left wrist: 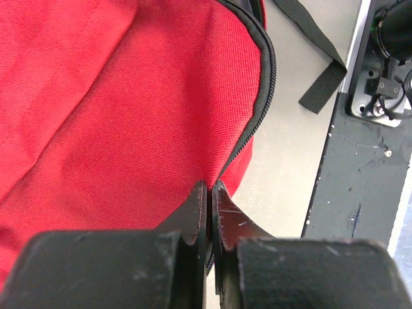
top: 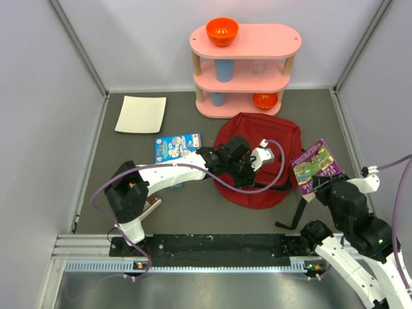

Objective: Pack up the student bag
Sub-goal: Place the book in the student bag.

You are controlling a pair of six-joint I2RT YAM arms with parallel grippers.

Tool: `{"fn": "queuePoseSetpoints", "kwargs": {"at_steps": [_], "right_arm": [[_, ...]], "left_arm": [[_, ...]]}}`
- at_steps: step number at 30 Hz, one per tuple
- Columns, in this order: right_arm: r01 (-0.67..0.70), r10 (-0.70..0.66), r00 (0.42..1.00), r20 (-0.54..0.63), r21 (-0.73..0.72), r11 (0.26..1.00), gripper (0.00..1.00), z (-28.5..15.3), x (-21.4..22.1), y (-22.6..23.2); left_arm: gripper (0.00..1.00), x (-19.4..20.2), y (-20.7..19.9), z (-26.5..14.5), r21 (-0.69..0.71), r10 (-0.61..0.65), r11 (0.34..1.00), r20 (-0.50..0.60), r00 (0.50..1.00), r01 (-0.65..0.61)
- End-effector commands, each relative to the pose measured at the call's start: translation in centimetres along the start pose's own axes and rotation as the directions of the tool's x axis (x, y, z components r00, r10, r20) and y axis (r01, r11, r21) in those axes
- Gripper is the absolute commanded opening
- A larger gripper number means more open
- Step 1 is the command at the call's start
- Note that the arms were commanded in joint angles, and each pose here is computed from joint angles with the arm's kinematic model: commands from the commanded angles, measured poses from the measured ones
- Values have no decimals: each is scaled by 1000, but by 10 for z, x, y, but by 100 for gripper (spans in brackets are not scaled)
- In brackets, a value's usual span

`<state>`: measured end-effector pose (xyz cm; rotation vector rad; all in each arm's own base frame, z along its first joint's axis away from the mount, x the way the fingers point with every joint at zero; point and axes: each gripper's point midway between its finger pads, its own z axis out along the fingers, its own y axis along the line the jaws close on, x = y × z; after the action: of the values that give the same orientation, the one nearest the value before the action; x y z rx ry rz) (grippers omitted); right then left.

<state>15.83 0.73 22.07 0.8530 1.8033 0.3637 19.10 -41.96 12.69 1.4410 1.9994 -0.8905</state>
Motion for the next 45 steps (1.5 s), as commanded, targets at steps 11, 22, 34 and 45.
{"fn": "queuePoseSetpoints", "kwargs": {"at_steps": [11, 22, 34, 45], "right_arm": [[46, -73, 988, 137, 190, 981, 0, 21, -21, -15], [155, -169, 977, -126, -115, 981, 0, 101, 31, 65], [208, -363, 881, -303, -442, 873, 0, 137, 69, 145], [344, -359, 932, -43, -198, 918, 0, 123, -34, 138]], "left_arm": [[0, -54, -21, -81, -55, -253, 962, 180, 951, 266], [0, -21, -24, -85, -72, -341, 930, 206, 917, 361], [0, -53, -36, -90, 26, -325, 943, 285, 902, 332], [0, -88, 10, -81, -88, -306, 931, 339, 890, 354]]}}
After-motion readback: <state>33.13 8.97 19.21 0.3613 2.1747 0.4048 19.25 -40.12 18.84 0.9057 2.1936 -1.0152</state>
